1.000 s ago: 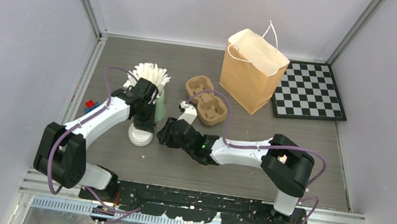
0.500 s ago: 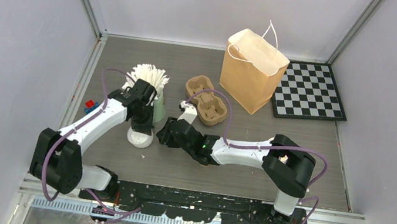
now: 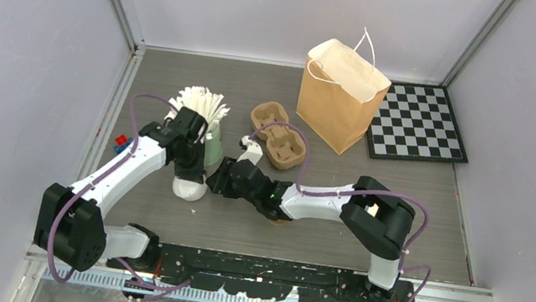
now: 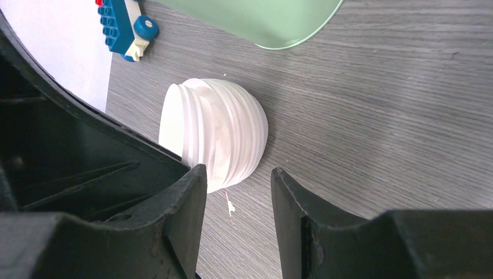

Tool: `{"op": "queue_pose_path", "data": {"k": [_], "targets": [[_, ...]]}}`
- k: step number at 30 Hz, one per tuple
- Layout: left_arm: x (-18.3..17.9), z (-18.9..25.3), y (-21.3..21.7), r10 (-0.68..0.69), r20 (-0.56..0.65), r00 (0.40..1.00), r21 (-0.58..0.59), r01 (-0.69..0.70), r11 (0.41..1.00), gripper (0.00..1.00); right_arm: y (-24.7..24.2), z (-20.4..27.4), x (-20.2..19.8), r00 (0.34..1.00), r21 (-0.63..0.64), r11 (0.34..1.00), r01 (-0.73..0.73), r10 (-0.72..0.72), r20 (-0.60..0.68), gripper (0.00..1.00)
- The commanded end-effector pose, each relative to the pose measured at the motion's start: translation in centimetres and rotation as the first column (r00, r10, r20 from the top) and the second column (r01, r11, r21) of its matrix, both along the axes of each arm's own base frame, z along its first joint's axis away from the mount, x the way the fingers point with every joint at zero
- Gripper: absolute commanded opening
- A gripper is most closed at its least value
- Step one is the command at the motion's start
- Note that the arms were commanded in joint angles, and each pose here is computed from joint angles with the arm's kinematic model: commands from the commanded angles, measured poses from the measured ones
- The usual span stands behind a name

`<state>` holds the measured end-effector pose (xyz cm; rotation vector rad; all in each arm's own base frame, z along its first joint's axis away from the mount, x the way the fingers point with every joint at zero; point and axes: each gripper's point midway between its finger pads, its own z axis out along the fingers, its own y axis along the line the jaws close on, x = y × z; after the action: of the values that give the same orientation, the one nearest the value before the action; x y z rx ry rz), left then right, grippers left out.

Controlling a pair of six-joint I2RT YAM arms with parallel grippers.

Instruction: Pack the takeout coffee

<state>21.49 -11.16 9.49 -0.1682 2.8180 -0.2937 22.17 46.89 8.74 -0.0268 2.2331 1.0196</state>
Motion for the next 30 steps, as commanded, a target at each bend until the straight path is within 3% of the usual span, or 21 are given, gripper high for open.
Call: {"op": "queue_pose_path", "data": {"k": [1,30], "targets": [[0.7,1.7,-0.6,0.016,0.032,0.999,-0.044,-0.015,0.999,0.0,1.9,2.2,0.0,1.0,0.108,0.994,-0.019,0.017,0.018,0.5],[1.1,0.9,-0.8,0.012,0.02,1.0,-0.047,-0.011,0.999,0.0,3.0,2.5,-3.1,0.995,0.126,0.987,-0.098,0.097,0.011,0.47]]}}
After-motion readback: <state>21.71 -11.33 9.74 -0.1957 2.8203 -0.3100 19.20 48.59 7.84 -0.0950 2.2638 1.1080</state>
